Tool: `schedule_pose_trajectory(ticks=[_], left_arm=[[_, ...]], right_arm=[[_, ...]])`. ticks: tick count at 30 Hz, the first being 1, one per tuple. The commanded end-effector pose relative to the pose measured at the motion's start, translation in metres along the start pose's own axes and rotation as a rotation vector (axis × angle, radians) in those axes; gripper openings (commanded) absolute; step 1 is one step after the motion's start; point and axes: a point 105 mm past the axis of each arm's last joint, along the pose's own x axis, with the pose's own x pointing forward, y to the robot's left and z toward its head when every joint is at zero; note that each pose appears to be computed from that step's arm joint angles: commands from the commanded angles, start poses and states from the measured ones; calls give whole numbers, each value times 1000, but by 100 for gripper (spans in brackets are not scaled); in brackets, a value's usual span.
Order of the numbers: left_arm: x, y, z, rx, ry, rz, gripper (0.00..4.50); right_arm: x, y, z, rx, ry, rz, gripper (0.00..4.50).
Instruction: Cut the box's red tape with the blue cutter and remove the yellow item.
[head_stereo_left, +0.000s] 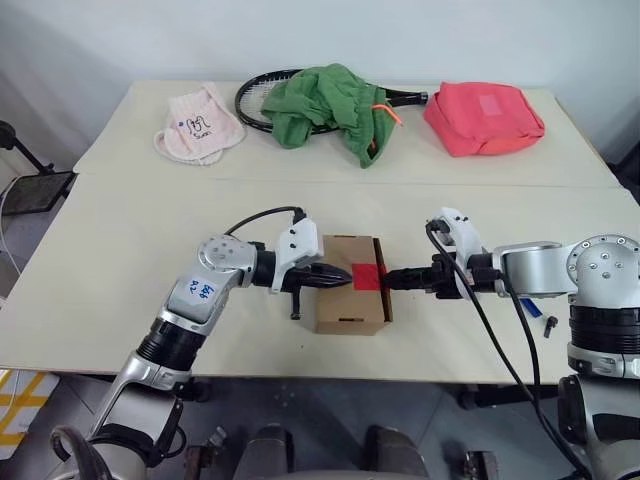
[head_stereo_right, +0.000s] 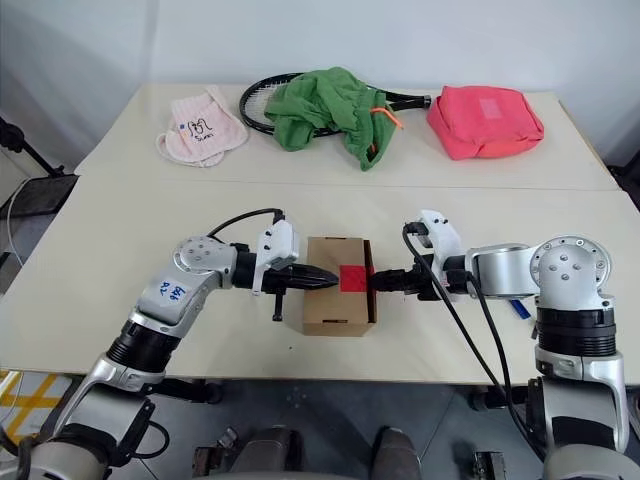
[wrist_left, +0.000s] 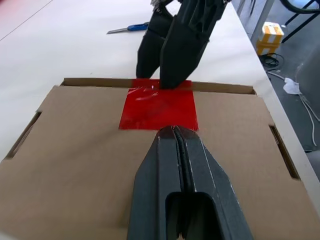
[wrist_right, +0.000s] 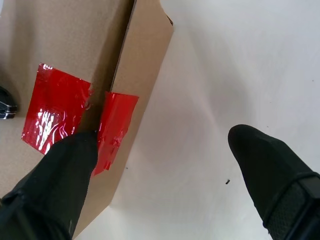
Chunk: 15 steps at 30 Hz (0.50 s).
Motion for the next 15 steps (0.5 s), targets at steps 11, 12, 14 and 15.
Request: schedule_pose_trajectory(ticks=[11,12,14,15], left_arm=[[0,-3,-36,-105,177,29,0],[0,-3,-36,-105,176,27,0],[1,-3,-35,-104,172,26,0],[1,-3,-35,-104,172,27,0]], right_arm=[[-17,-34,-17,-92,85,-221,444],[-17,-35,-18,-92,86,-224,444],[-16,-36,-18,-94,86,-226,444],[-16,-36,-18,-95,85,-226,444]])
